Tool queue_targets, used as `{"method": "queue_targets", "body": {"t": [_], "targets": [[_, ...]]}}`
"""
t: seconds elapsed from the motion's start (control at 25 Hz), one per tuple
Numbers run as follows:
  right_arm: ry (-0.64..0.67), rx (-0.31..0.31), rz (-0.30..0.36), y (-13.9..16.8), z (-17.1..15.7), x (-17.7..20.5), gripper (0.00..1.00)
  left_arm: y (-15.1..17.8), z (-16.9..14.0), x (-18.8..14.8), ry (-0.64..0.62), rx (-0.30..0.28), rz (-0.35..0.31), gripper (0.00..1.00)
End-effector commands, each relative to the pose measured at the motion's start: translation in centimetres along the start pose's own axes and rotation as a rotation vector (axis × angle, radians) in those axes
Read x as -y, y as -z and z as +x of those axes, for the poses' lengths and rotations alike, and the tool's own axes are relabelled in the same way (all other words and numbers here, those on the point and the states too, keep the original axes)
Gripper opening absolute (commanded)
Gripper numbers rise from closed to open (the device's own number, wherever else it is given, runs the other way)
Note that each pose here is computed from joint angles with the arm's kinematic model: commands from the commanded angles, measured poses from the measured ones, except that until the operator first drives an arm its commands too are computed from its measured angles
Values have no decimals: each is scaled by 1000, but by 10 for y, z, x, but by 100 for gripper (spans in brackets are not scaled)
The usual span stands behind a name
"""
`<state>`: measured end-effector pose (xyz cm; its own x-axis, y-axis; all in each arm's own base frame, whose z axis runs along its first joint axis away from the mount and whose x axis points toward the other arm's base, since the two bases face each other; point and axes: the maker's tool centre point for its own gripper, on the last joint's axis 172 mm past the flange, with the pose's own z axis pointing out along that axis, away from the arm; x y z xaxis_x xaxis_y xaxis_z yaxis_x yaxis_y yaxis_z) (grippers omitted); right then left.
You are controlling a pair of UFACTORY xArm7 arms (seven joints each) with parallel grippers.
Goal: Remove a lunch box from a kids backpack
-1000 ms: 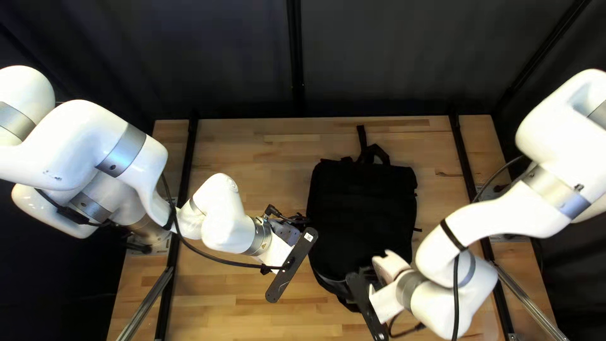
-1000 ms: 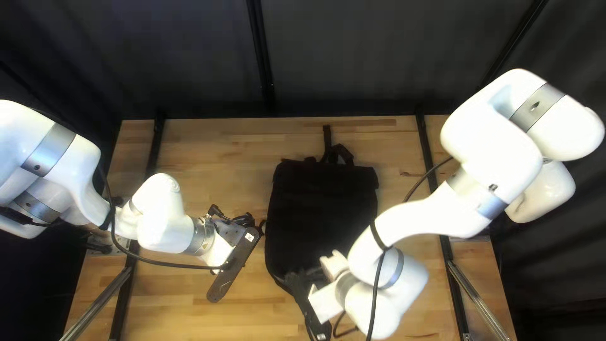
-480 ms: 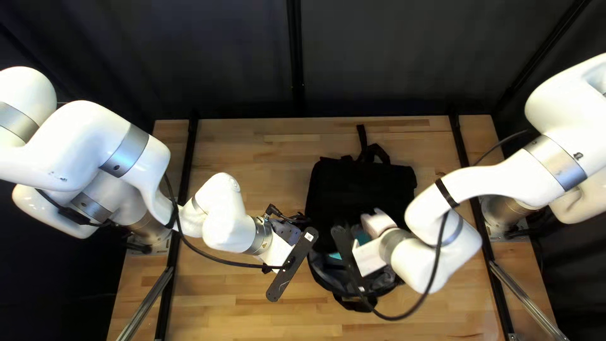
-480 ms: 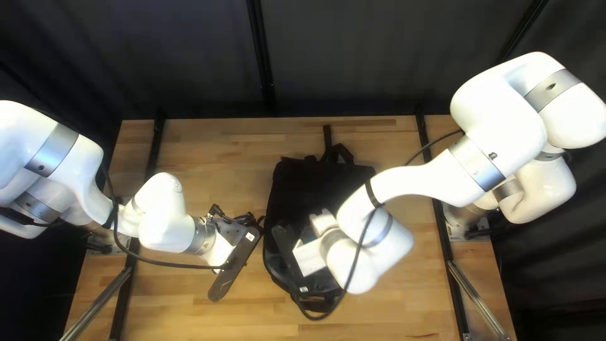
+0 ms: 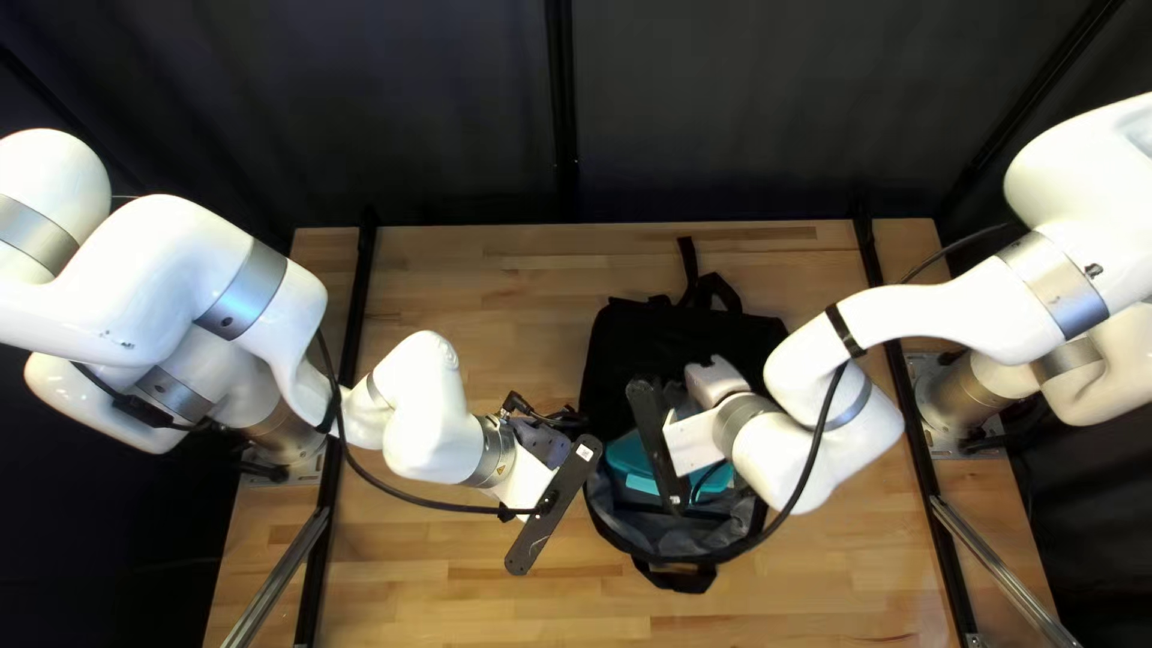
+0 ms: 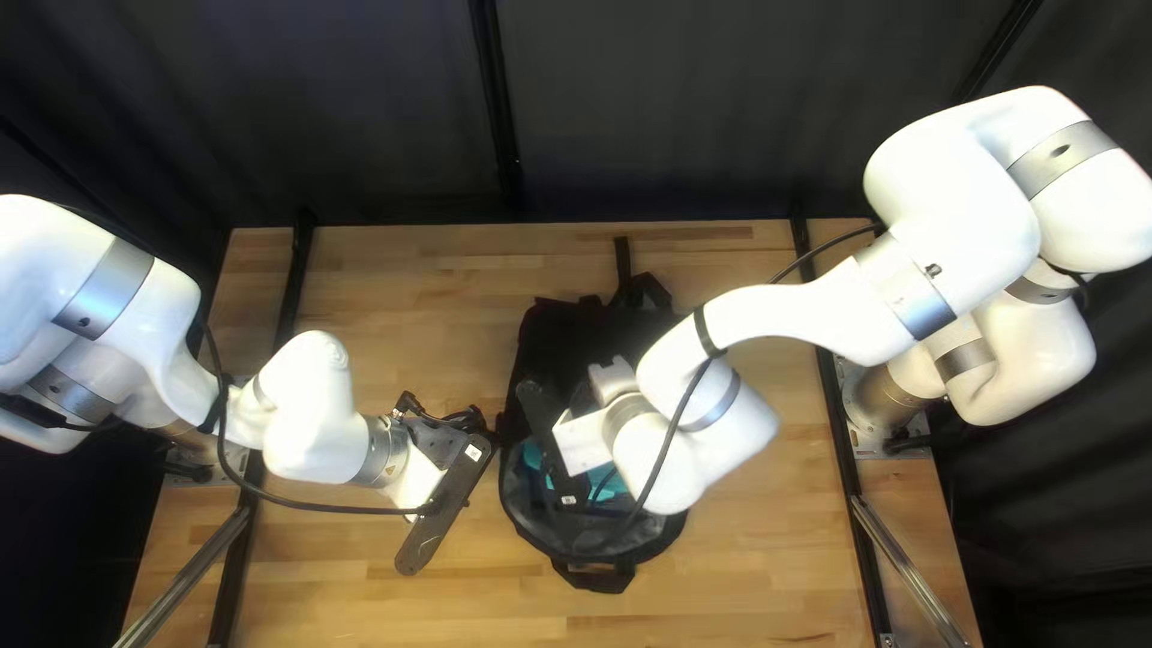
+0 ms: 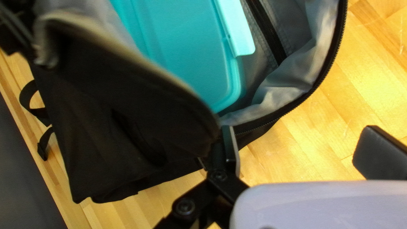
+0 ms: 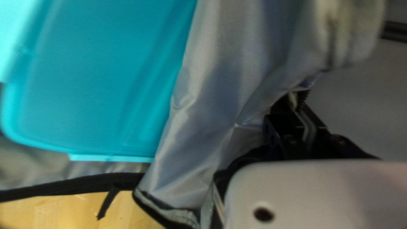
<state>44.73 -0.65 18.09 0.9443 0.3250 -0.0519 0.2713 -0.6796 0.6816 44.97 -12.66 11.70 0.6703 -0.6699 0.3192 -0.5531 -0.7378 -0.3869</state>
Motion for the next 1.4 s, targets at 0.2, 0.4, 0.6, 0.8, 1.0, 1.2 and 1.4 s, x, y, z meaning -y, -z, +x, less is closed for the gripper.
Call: {"method": "queue_targets", "body": {"t": [0.2, 0.4, 0.6, 0.8, 1.0, 1.2, 1.4], "targets": [[-109, -97, 58, -24, -27, -25, 0, -1, 2, -8, -1, -4, 9, 100], [-214, -115, 168, -35, -30, -35, 0, -4, 2, -18, 0, -8, 15, 100], [-214, -115, 168, -35, -30, -35, 0, -3, 4, -36, 4, -8, 28, 100], [-214, -115, 168, -35, -30, -35, 0, 1, 17, -51, 4, 5, 44, 100], [-234, -105, 164, -36, -37, -44, 0, 0, 41, -45, -14, 20, 49, 100], [-346, -79, 191, -51, -43, -81, 0, 13, 49, -43, -33, 31, 47, 100], [-499, -68, 233, -74, -46, -100, 0, 15, 50, -45, -42, 37, 47, 100]]}}
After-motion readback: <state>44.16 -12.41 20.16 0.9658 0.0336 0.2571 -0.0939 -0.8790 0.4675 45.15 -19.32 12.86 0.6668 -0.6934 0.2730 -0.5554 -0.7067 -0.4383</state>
